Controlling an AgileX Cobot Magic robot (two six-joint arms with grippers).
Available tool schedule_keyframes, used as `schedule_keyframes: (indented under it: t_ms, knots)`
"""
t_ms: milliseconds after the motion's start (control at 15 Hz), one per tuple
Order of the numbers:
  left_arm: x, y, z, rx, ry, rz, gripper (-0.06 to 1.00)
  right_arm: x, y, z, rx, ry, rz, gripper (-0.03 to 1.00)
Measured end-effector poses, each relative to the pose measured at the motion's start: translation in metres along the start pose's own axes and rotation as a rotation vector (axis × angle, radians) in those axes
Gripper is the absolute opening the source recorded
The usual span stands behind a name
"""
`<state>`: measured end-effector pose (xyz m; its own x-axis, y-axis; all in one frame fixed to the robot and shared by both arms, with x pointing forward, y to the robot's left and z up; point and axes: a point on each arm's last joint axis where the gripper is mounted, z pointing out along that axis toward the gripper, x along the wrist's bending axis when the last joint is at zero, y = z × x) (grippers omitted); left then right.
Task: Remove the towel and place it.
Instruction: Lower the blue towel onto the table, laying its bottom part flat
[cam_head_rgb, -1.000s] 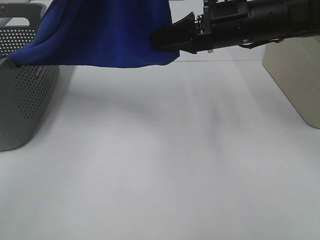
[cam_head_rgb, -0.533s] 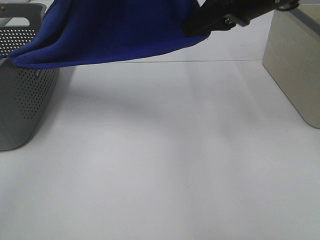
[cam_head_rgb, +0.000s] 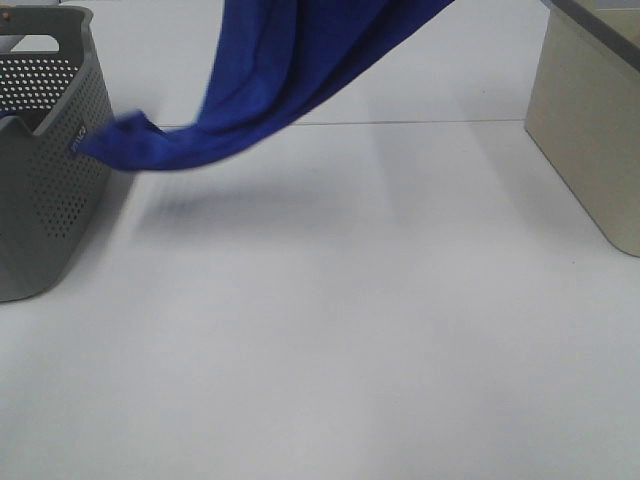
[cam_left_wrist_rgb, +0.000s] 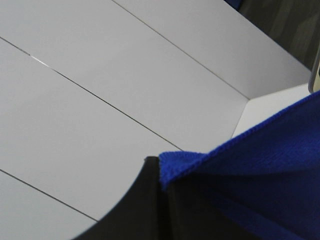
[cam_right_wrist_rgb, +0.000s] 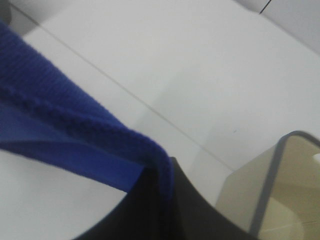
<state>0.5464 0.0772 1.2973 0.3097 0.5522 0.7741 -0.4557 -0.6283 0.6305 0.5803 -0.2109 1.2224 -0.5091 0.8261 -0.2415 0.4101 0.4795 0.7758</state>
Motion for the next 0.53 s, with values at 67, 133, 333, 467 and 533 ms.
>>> schedule_keyframes:
  t_ms: [67, 133, 333, 467, 533]
  knots:
    - [0.003, -0.008, 0.005, -0.014, 0.009, -0.082, 0.00, -0.005, 0.010, -0.012, -0.040, -0.039, -0.014, 0.02]
    - [0.002, -0.015, 0.011, -0.019, 0.005, -0.159, 0.00, -0.008, 0.019, -0.021, -0.076, -0.070, -0.025, 0.02]
    - [-0.011, -0.030, 0.029, -0.014, -0.050, -0.361, 0.00, -0.015, 0.032, -0.028, -0.178, -0.139, -0.040, 0.02]
    - [-0.010, -0.030, 0.031, -0.043, -0.023, -0.390, 0.00, -0.019, 0.038, -0.022, -0.237, -0.174, -0.043, 0.02]
    - [-0.006, -0.028, 0.032, -0.070, 0.017, -0.375, 0.00, -0.021, 0.041, -0.021, -0.275, -0.192, -0.043, 0.02]
